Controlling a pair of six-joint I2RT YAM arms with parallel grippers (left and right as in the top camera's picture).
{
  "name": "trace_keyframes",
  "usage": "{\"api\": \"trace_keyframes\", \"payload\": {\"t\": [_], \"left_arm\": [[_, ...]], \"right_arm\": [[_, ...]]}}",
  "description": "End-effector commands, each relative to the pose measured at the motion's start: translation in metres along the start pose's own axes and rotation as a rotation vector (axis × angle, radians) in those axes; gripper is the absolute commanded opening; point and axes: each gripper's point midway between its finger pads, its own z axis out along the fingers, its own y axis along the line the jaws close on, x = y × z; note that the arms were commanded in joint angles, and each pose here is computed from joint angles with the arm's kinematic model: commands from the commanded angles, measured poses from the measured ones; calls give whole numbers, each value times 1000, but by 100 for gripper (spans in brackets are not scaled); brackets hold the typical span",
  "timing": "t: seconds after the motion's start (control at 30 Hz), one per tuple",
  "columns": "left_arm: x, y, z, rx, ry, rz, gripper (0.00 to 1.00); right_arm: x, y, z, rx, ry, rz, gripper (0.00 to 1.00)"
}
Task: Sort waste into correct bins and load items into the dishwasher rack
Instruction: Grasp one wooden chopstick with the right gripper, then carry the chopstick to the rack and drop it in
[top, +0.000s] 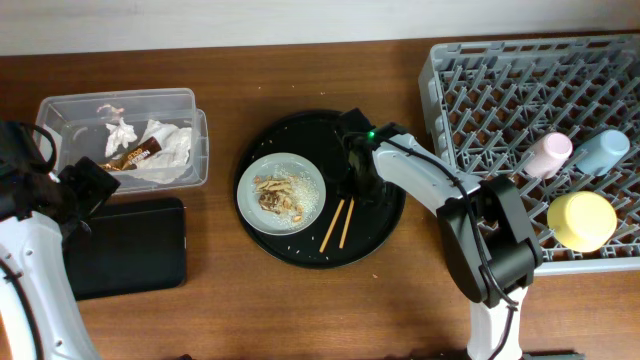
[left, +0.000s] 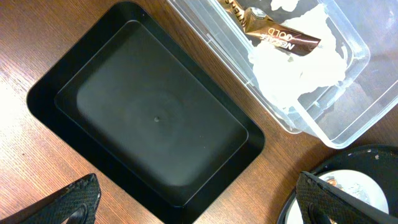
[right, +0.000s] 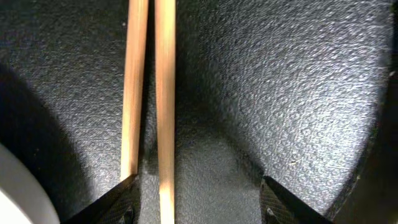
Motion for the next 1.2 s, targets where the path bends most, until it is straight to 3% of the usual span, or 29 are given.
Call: {"api": "trace_keyframes", "payload": {"t": [0.0,0.1,0.2,0.23,0.27,0.37,0.43,0.53,0.6,0.73,0.83,0.87,0.97,1.07,1.13,1.17], "left_arm": [[-4,1,-6,0,-22,-14,99],[-4,1,-6,0,-22,-14,99],[-4,1,-6,0,-21,-14,99],[-4,1,-6,0,-21,-14,99],[-4,1,-6,0,-22,-14,99],[-4,1,-6,0,-21,-14,99],[-4,1,-6,0,-21,-14,99],[-4,1,-6,0,-22,-14,99],[-4,1,-6,0,-22,-14,100],[-4,1,-6,0,-21,-14,99],[-4,1,-6,0,-22,-14,99],[-4,1,-6,0,-22,-14,99],[-4,1,-6,0,-22,-14,99],[-4,1,-6,0,-21,-14,99],[-4,1,-6,0,-22,-14,99],[-4,1,-6,0,-21,-14,99]], "right_arm": [[3,-8,10,49,1,6,56],[7,-12,19,71,25,7,47],[13,-13,19,71,54,8,23],[14,-15,14,76,60,10,9],[10,-14,-1,67,49,11,4],[-24,-26,-57,17,-20,28,4],[-66,-57,-118,-27,-113,-8,4],[-123,-109,-194,-96,-281,-193,4],[-150,-152,-195,-58,-334,-229,4],[-170,-162,-172,-54,-335,-275,4],[-170,-148,-159,-115,-307,-291,6],[-169,-149,-155,-114,-294,-290,11],[-155,-148,-151,-135,-230,-262,46],[-139,-140,-177,-198,-233,-199,47],[-104,-91,-208,-442,-169,-183,47],[-92,-73,-197,-411,-115,-138,47]]}}
